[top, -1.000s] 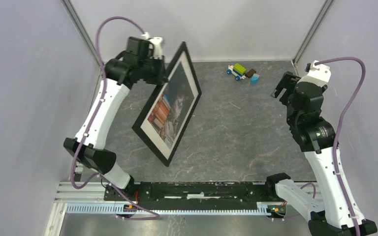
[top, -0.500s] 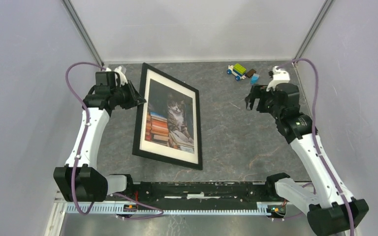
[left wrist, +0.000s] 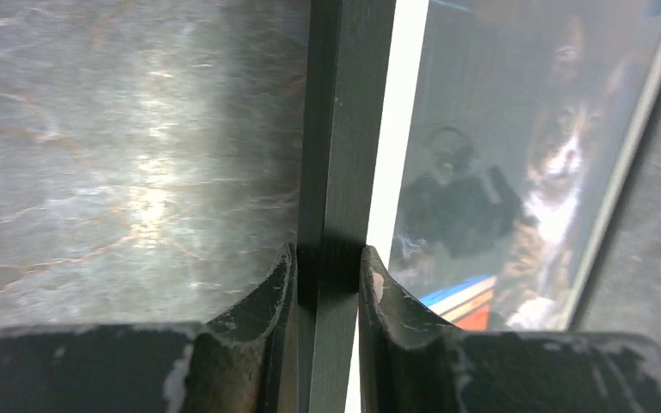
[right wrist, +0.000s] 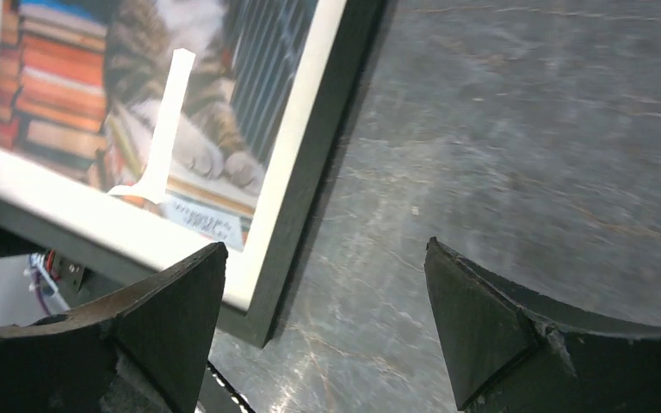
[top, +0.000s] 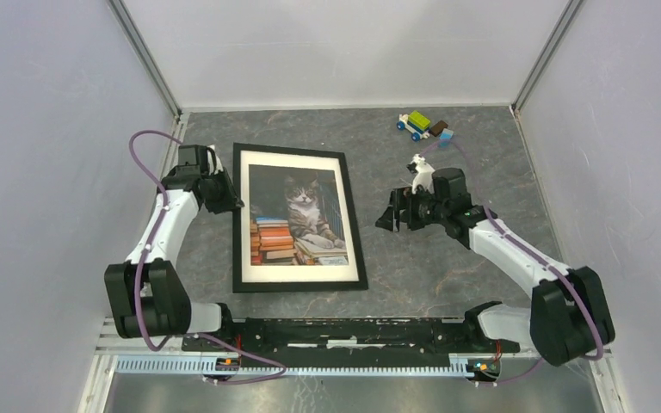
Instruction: Put the photo into the frame
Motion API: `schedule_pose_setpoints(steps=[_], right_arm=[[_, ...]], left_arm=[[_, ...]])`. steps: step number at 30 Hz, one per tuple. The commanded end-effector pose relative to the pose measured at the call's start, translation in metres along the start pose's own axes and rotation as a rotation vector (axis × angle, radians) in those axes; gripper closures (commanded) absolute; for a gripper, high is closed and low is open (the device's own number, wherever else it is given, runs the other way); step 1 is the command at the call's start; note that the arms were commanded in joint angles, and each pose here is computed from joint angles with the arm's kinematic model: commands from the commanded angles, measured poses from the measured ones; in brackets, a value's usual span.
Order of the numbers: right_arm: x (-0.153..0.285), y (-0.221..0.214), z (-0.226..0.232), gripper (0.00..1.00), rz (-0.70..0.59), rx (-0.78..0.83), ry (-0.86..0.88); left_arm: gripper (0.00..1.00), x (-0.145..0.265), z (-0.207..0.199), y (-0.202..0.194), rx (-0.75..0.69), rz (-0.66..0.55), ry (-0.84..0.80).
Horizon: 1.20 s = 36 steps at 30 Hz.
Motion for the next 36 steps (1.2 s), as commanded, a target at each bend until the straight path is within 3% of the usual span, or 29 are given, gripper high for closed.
schedule_pose_setpoints(steps=[1, 14, 17, 19, 22, 24, 28, 31, 36], right_arm=[[-0.023, -0.002, 0.029, 0.10, 0.007, 0.026, 0.159], [-0.028, -0.011, 0.029, 0.10, 0.050, 0.104, 0.138], [-0.016, -0.002, 0.030, 0.09, 0.029, 0.146, 0.092], [-0.005, 0.007, 0.036, 0.09, 0.000, 0.168, 0.077], [0.018, 0.024, 0.043, 0.08, -0.054, 0.221, 0.024], [0.038, 0.038, 0.046, 0.07, -0.098, 0.260, -0.050], [0.093, 0.067, 0.056, 0.05, -0.218, 0.336, -0.200], [0.134, 0.080, 0.065, 0.03, -0.308, 0.378, -0.277], [0.208, 0.101, 0.082, 0.02, -0.495, 0.422, -0.392]], left_arm=[[0.98, -0.005, 0.049, 0.015, -0.077, -0.038, 0.319], [0.96, -0.004, 0.094, 0.027, -0.131, 0.007, 0.640], [0.71, 0.006, 0.099, 0.028, -0.083, -0.006, 0.706], [0.41, 0.018, 0.102, 0.031, -0.042, -0.037, 0.766], [0.30, 0.041, 0.098, 0.039, 0.035, -0.125, 0.767], [0.26, 0.062, 0.083, 0.050, 0.080, -0.238, 0.689], [0.20, 0.098, 0.029, 0.076, 0.087, -0.410, 0.360], [0.18, 0.128, -0.030, 0.089, -0.004, -0.498, 0.106], [0.08, 0.186, -0.155, 0.076, -0.296, -0.646, -0.303]])
Point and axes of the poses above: each gripper's point midway between its finger pads, its own x axis back along the fingers, its own z axis along the line the jaws close on, y = z × x, the point moved 5 cm from there along x, back along the fingers, and after that the axes turned 7 degrees about -x, right-handed, at the moved point
